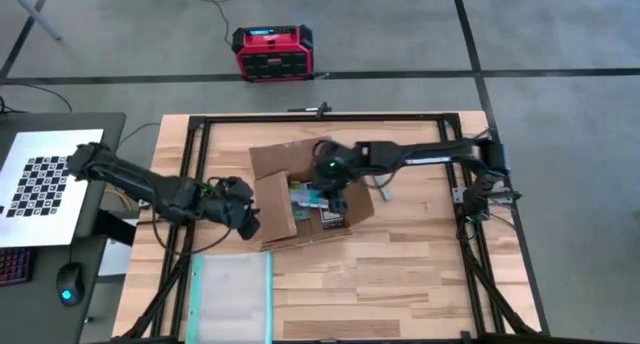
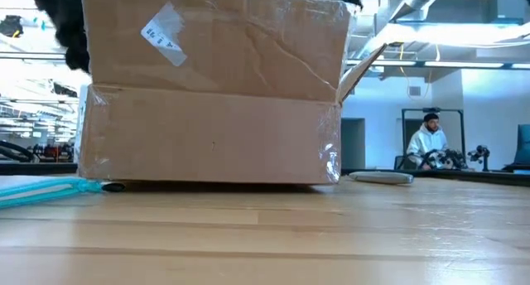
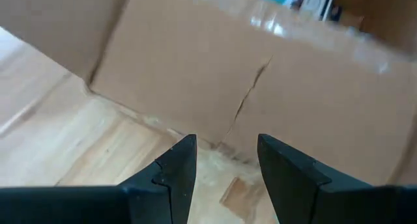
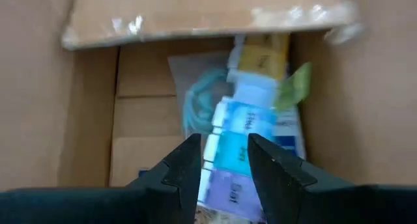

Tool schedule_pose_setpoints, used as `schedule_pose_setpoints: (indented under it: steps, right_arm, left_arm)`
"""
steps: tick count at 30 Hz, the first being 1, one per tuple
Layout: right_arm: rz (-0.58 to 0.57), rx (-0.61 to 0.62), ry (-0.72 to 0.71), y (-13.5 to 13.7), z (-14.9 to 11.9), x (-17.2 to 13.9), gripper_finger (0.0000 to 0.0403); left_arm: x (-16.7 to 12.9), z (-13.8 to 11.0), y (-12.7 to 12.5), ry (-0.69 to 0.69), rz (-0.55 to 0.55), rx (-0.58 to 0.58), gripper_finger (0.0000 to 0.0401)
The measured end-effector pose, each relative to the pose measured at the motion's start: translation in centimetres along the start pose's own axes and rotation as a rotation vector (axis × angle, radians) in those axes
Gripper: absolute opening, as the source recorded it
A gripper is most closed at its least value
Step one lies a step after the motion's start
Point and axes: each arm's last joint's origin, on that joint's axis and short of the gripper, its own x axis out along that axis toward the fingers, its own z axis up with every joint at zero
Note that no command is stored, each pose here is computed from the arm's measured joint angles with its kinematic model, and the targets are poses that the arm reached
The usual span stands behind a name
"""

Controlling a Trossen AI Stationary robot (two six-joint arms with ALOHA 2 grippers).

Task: Unpack boxes
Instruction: Open the cardboard box using the gray cutter

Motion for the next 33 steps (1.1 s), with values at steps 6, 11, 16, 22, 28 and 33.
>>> schedule_pose_setpoints:
  steps: [6, 11, 16, 22, 28, 33]
  right_arm:
    - [0.013, 0.010, -0.022, 0.3, -0.3, 4.8, 0.0118]
    - [0.028, -0.028, -0.045, 1.2, -0.9, 8.2, 0.0118]
    - [0.025, -0.043, -0.157, 1.8, 0.1, 8.7, 0.0118]
    - [0.004, -0.067, -0.307, 1.7, 1.6, 8.4, 0.0118]
    - [0.000, -0.076, -0.463, 2.4, 4.1, 7.3, 0.0118]
    - [0.017, -0.086, -0.568, 3.6, 6.3, 6.7, 0.0118]
  left_arm:
    - [2.7, -3.1, 0.7, -0.007, -0.024, 0.046, 0.0146]
    - [2.7, -4.8, 0.8, -0.017, -0.080, 0.074, 0.0146]
    - [3.4, -6.5, 1.4, 0.029, -0.111, 0.156, 0.0146]
    - [5.0, -6.6, 1.9, -0.073, -0.153, 0.115, 0.0146]
    - [5.4, -4.8, 1.8, -0.197, -0.176, 0.127, 0.0146]
    - [5.7, -3.1, 2.3, -0.292, -0.157, 0.130, 0.0146]
